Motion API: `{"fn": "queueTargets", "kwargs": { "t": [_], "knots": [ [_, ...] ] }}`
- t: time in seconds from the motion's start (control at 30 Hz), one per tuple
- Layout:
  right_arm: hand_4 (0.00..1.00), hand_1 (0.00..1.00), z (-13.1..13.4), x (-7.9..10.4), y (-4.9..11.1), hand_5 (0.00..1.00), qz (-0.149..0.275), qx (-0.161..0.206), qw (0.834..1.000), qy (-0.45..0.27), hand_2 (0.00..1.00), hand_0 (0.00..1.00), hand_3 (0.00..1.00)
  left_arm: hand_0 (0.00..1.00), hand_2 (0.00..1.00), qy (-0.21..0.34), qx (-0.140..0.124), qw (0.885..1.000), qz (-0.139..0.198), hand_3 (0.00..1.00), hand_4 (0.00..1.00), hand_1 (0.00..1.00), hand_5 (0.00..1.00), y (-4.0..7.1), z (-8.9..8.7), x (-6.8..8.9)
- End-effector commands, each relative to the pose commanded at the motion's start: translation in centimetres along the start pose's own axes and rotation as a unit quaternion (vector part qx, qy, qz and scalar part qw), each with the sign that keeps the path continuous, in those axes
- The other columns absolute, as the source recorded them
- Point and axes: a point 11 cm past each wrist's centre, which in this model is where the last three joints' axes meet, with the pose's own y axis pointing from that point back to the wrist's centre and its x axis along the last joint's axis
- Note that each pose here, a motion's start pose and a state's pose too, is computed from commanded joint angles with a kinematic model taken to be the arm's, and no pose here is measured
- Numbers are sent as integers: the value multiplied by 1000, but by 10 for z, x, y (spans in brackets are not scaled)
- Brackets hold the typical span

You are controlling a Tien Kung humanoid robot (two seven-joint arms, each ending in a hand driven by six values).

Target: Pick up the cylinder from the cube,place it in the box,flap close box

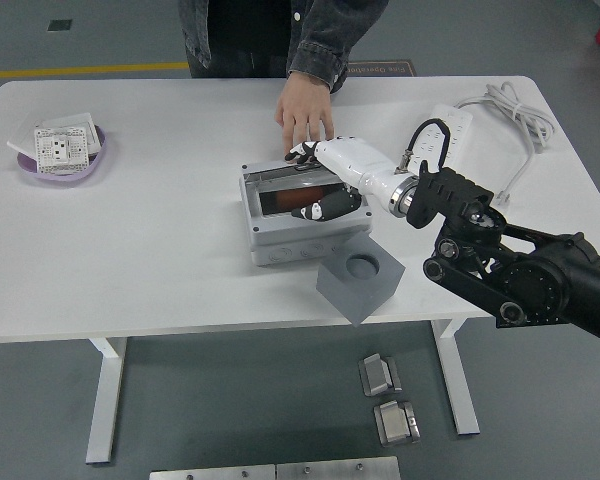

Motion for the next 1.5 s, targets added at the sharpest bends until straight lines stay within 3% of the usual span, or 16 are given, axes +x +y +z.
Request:
{"fn": "queueTargets", "kwargs": {
  "t": [1.5],
  "knots": [
    [938, 716, -2, -27, 20, 445, 12, -7, 998, -67, 745, 796, 859, 701, 511, -2, 7, 1000, -5, 723, 731, 685, 326, -1, -7, -6]
  ]
}}
